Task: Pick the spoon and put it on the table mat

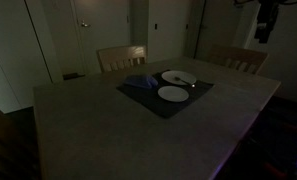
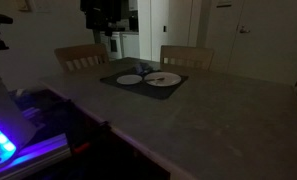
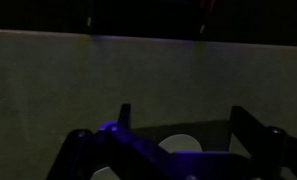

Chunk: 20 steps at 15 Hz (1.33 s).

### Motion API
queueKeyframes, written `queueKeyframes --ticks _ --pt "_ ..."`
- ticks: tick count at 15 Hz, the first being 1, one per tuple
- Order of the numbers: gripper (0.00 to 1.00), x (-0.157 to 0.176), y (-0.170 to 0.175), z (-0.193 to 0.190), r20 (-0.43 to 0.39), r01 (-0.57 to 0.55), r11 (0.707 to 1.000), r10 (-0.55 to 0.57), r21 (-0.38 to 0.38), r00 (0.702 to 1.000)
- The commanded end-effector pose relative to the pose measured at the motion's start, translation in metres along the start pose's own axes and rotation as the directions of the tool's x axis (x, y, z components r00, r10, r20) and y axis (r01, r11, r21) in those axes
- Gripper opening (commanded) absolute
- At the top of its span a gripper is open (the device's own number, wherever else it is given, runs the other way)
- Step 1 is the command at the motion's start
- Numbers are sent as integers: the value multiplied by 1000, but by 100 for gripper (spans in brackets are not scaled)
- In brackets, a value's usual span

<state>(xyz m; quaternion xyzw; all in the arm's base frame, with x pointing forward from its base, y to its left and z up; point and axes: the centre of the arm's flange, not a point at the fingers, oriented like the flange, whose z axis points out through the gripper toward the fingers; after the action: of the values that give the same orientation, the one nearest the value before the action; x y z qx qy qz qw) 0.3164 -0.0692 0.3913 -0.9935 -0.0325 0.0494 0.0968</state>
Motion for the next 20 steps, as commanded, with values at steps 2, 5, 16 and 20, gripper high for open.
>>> queueKeyframes --ticks 2,5,16,20 --pt "100 0 0 0 0 0 1000 0 0 1000" --pt "100 0 0 0 0 0 1000 0 0 1000" --pt "100 0 0 0 0 0 1000 0 0 1000" --pt "100 4 -1 0 12 21 1000 -21 -13 1000"
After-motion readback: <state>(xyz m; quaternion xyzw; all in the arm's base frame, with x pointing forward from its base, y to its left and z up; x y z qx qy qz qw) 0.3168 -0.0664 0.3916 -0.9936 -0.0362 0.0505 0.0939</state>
